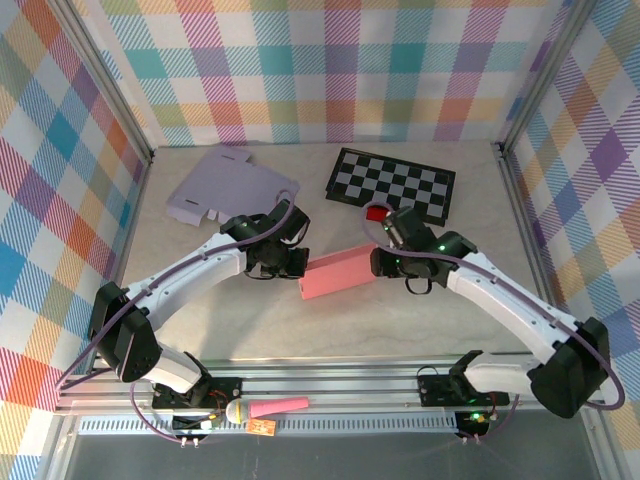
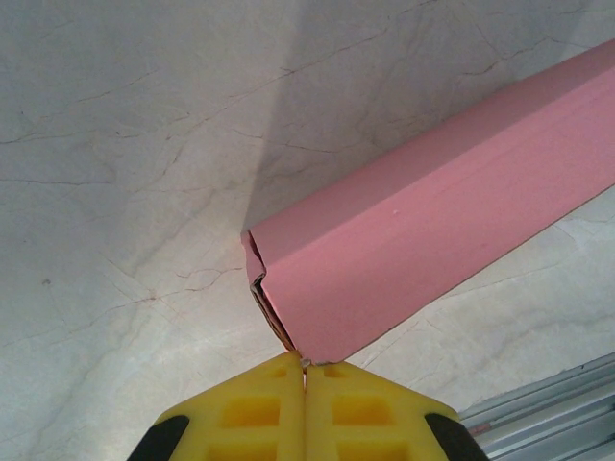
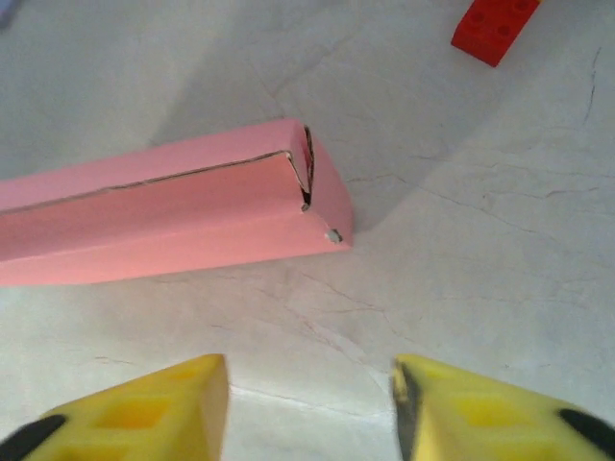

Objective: Fold the paper box

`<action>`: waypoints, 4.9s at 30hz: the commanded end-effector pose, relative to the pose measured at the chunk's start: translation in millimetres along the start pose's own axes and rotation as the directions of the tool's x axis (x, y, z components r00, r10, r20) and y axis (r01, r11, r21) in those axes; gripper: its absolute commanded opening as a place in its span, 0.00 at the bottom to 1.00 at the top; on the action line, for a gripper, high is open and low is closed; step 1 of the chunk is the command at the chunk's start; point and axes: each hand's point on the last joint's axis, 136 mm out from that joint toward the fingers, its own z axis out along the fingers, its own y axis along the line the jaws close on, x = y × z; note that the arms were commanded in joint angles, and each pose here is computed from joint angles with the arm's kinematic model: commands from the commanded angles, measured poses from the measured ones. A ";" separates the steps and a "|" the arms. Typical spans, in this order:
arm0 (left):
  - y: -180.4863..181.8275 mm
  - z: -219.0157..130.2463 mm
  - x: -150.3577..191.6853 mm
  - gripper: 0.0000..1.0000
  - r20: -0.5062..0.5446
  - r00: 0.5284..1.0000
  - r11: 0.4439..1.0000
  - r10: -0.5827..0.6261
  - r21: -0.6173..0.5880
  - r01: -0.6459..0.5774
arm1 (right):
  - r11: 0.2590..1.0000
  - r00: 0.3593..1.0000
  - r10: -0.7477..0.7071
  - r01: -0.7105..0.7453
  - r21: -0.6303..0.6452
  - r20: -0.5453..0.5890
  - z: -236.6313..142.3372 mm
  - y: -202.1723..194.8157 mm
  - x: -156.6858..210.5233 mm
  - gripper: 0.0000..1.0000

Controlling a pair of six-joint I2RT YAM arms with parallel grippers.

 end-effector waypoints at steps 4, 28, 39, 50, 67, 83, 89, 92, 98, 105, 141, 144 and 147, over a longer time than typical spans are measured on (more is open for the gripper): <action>1.4 2.8 12.7 0.00 -0.042 0.999 1.000 0.026 -0.002 -0.026 | 0.813 0.823 0.569 -0.560 -0.161 0.011 -26.5 13.1 -17.5 0.68; -5.7 1.8 8.0 0.00 -0.040 0.999 0.999 0.033 0.006 -0.033 | 0.321 0.353 0.916 -0.930 -0.180 -0.190 55.0 0.5 -9.8 0.45; -11.7 -28.5 1.1 0.28 0.032 0.995 0.993 -0.098 0.073 0.095 | 0.361 0.362 0.916 -0.932 -0.038 -0.173 65.8 -19.0 29.0 0.32; 0.6 -15.8 -12.0 0.38 -0.018 0.914 0.884 -0.405 0.247 0.396 | 0.391 0.375 0.911 -0.918 0.065 -0.173 65.9 -24.4 42.7 0.30; 17.7 23.6 19.8 0.22 -0.087 0.920 0.901 -0.383 0.187 0.392 | 0.401 0.376 0.909 -0.908 0.126 -0.181 66.5 -24.3 46.8 0.30; 12.4 27.4 22.5 0.14 -0.063 0.960 0.941 -0.274 0.190 0.281 | 0.422 0.381 0.902 -0.876 0.231 -0.203 52.6 -24.6 55.6 0.30; -3.8 21.7 22.7 0.12 0.001 0.990 0.974 -0.144 0.174 0.141 | 0.524 0.485 0.830 -0.847 0.088 -0.274 32.9 -1.3 28.7 0.35; -6.3 20.3 23.0 0.12 0.033 0.992 0.980 -0.121 0.165 0.114 | 0.536 0.509 0.806 -0.844 0.007 -0.303 25.4 7.3 23.6 0.44; -13.5 18.8 24.8 0.10 0.055 0.994 0.983 -0.094 0.164 0.084 | 0.490 0.511 0.824 -0.859 -0.147 -0.246 0.9 9.4 2.4 0.68; -21.1 25.1 33.2 0.09 0.049 0.996 0.985 -0.074 0.158 0.065 | 0.381 0.375 0.874 -0.924 -0.042 -0.310 24.8 1.0 40.6 0.69; -31.8 127.3 -8.1 0.45 -0.094 0.897 0.885 -0.432 0.147 0.442 | 0.718 0.724 0.670 -0.688 -0.102 -0.165 -1.7 -32.5 1.4 0.62; -29.5 135.9 -2.5 0.41 -0.118 0.913 0.908 -0.391 0.115 0.404 | 0.717 0.724 0.671 -0.688 -0.107 -0.159 -5.2 -35.1 -1.8 0.62; -23.0 141.1 5.8 0.33 -0.140 0.930 0.933 -0.339 0.074 0.352 | 0.717 0.725 0.671 -0.688 -0.111 -0.156 -7.1 -37.0 -4.6 0.61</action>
